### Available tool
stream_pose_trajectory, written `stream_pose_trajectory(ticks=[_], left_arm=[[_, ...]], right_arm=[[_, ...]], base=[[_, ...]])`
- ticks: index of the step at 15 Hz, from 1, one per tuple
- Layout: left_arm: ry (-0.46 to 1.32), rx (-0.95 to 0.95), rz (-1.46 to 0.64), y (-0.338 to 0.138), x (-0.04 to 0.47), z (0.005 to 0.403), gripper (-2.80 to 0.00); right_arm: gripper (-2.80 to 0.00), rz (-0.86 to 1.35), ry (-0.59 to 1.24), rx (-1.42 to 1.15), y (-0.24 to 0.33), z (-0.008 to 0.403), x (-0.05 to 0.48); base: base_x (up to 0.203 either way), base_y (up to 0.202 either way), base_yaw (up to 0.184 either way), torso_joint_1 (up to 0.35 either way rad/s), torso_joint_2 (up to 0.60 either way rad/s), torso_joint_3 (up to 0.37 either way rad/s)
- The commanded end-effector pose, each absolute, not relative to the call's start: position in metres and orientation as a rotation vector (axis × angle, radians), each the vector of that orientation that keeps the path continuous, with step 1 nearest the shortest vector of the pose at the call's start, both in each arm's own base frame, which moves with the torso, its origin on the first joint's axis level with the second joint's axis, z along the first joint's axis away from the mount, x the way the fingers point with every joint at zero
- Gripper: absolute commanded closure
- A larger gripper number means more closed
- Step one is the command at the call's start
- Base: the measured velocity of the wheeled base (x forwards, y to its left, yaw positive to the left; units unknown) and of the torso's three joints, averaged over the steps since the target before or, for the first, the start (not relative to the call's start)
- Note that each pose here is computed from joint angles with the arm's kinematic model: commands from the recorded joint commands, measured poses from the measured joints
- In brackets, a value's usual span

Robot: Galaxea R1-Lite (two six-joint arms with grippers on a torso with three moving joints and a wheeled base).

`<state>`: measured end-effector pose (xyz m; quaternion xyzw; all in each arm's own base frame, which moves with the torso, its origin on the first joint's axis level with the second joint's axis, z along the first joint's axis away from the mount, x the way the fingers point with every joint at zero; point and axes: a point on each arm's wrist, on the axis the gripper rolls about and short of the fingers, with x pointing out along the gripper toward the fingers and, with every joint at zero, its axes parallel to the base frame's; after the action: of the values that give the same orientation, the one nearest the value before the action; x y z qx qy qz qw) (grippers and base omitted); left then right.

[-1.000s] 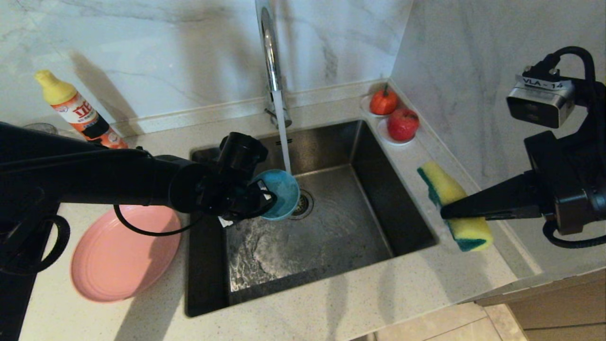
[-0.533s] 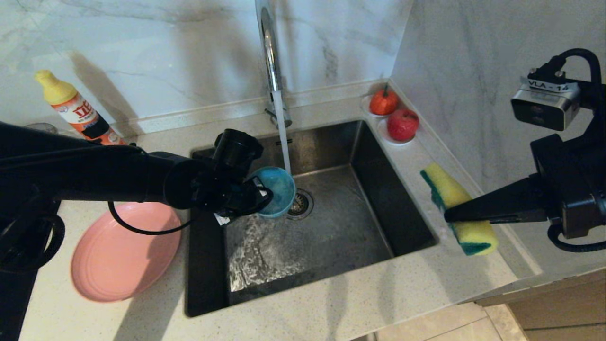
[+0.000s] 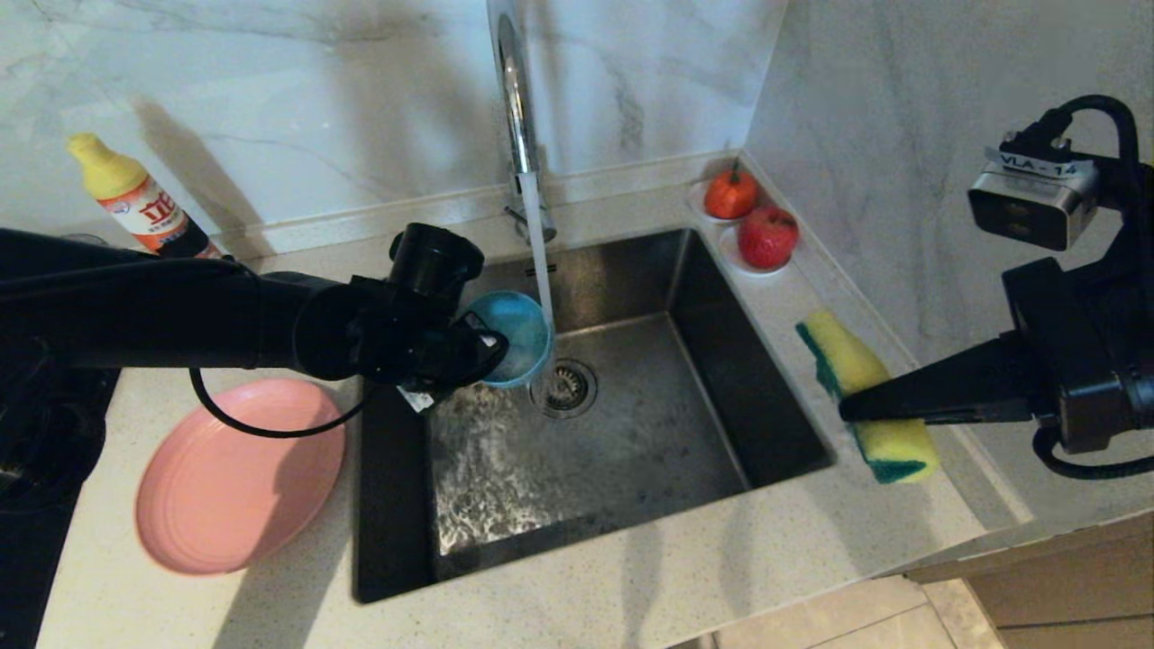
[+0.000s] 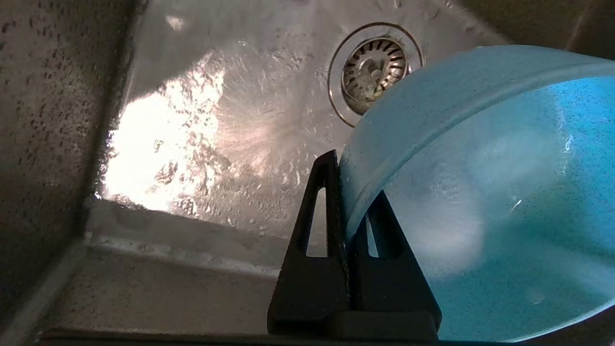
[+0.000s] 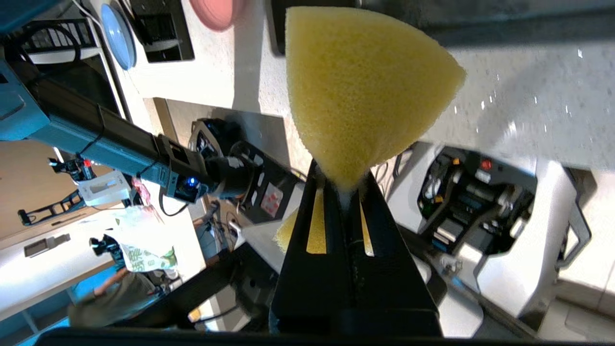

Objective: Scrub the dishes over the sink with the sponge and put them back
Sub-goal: Rinse the bowl

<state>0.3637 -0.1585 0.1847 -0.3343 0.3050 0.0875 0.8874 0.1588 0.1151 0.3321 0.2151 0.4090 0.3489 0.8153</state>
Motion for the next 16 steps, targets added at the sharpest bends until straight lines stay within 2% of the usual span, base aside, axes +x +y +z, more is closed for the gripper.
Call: stream_pose_trajectory(ticks=[1,12,16], left_arm=[[0.634,-0.712,0.177,-0.156,0.365,0.187,0.00],[0.585,-0.795,0.177,-0.153,0.379,0.200,0.00],[0.613,-0.794,0.170,-0.155,0.381,0.193,0.00]], right_arm=[[0.00,0.755,0.852,0.468,0.117,0.328,0.162],[0.00,0.764,0.830,0.473,0.115,0.330,0.158],[0.00,0.766,0.825,0.472,0.115,0.331,0.158]], base=[[0.000,0.000,0.000,0.000,0.00,0.000],[0.000,0.000,0.000,0.000,0.00,0.000],[0.000,0.000,0.000,0.000,0.00,0.000]])
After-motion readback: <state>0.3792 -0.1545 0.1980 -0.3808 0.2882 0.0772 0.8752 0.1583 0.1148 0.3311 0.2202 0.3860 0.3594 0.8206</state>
